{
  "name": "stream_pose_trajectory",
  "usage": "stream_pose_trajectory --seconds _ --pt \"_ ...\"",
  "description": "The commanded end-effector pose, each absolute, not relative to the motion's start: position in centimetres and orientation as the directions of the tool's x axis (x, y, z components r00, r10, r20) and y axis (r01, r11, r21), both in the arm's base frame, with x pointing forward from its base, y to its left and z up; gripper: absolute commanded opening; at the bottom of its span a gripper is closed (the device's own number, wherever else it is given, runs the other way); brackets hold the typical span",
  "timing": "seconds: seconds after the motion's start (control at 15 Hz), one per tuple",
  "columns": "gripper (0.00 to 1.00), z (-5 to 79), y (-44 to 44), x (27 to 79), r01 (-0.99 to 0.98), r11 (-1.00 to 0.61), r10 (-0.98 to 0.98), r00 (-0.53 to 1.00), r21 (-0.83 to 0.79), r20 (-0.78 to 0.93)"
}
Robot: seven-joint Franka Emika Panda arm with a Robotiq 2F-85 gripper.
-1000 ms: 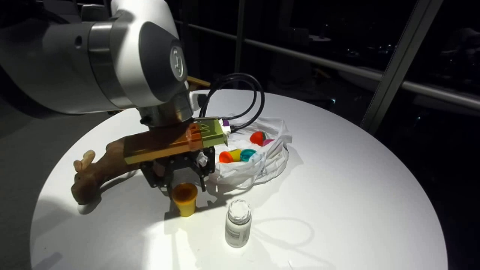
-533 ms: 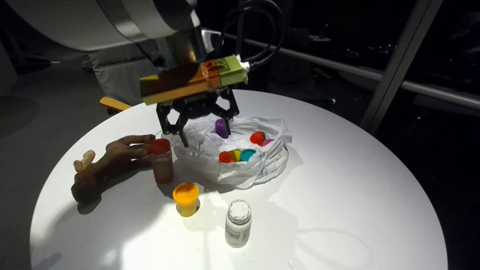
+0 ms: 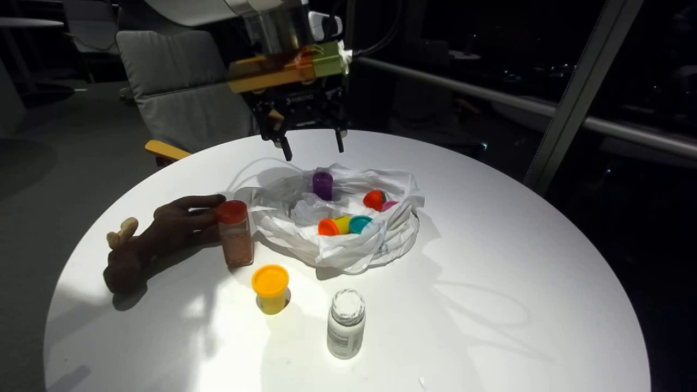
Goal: Pick up the objects from the plastic bag and them on the table.
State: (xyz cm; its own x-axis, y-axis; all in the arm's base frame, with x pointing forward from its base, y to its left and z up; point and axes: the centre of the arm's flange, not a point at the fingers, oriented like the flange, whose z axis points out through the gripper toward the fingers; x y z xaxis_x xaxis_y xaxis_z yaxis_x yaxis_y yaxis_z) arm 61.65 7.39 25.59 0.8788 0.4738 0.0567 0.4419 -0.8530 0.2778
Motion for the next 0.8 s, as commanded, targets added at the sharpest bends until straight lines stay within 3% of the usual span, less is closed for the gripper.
stream_pose_trajectory --seconds 0.0,0.33,0.73 --pt "1.00 20.7 9.9 69.1 0.441 -0.855 0.462 0.887 0.273 0.015" --pt "1.00 15.0 10.9 72.6 0.460 -0.848 0.475 0.880 0.263 -0.007" --pt "1.00 14.5 10.7 75.6 0.417 -0.870 0.439 0.898 0.262 0.031"
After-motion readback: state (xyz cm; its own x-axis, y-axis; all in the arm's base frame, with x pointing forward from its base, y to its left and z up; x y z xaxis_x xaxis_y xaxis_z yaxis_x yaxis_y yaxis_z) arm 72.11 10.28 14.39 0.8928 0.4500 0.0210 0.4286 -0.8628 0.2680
